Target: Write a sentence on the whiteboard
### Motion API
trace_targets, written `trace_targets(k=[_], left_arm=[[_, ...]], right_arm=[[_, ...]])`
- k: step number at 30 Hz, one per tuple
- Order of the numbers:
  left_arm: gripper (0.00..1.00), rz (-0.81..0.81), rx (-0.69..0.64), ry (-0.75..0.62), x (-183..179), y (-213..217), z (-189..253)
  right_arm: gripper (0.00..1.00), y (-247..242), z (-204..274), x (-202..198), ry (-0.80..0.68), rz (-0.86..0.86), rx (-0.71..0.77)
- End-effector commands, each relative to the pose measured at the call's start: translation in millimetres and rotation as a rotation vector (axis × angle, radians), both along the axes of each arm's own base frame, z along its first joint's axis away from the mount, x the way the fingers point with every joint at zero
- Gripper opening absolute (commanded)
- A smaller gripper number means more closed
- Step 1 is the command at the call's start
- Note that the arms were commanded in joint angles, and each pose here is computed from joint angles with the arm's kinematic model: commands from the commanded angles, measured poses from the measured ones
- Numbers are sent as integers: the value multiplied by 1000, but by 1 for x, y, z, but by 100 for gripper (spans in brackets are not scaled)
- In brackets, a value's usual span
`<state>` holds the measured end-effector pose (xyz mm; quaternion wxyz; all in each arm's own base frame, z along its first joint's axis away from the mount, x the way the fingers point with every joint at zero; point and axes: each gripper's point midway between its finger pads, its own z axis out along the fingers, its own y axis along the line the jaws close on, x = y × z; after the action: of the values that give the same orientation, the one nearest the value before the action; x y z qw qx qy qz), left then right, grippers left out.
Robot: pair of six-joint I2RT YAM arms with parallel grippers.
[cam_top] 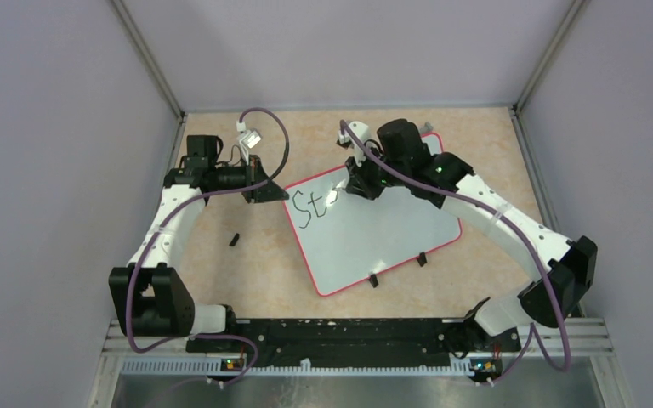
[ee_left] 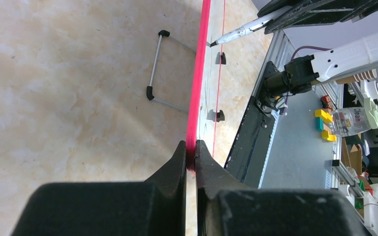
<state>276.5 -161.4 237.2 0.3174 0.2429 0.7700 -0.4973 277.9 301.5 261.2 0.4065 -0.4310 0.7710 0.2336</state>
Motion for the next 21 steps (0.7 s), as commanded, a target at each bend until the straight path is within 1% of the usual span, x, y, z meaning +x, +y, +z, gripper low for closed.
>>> trace_targets(k=[1,8,21], left_arm=[[0,-33,-18,-46,-4,-3,4],[0,-34,-19,-50,-4,-3,5],[0,-33,-16,-48,-4,-2,4]], right_arm=[[0,14,8,7,-38,8,19],[0,18,-10,-8,-10,42,-11],[0,0,-26,-20,7,28,-47]])
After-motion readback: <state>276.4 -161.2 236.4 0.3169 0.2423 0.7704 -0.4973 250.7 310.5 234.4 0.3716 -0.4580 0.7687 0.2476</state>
